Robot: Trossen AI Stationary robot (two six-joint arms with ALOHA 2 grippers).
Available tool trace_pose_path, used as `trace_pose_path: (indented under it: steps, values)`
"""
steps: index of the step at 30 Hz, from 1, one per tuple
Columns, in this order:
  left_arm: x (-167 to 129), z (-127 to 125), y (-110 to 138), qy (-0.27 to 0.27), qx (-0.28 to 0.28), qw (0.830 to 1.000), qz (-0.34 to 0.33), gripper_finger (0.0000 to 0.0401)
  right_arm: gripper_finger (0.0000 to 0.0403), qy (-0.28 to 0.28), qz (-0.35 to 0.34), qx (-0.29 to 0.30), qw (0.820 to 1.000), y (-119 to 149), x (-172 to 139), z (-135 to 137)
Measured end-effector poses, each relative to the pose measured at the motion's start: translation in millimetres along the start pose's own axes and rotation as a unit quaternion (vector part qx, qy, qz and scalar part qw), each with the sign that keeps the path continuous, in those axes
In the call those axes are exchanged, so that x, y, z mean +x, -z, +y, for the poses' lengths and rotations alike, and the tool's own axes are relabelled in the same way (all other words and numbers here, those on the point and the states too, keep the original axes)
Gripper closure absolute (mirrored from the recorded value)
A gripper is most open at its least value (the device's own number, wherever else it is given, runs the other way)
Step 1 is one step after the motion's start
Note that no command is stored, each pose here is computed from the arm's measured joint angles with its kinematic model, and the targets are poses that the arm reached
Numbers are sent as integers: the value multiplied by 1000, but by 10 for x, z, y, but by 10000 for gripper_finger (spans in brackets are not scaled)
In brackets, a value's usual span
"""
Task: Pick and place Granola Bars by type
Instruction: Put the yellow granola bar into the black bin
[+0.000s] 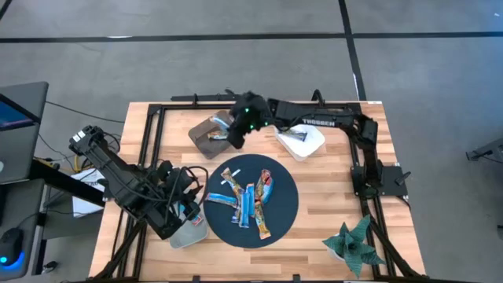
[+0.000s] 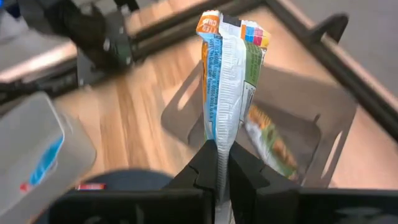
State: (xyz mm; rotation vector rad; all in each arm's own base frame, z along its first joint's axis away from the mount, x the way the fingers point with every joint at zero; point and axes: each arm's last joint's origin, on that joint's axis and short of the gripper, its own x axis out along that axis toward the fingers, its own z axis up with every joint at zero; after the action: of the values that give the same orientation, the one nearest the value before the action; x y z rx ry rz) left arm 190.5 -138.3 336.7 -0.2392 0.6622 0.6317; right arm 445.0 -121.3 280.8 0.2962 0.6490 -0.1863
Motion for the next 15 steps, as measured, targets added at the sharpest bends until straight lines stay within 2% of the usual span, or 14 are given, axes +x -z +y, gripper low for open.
trace_pose_path:
  steps: [10, 12, 15]
  values:
    - [1, 2, -7, -3, -8, 1000, -11, 263, 397, -3, -56, 3, 998, -121, -9, -127]
    - [1, 2, -8, -3, -10, 1000, -11, 262, 395, -6, -60, 7, 998, -96, 113, -156]
    - [2, 3, -12, -5, -19, 1000, -17, 262, 394, -20, -14, 54, 998, 75, 341, -252]
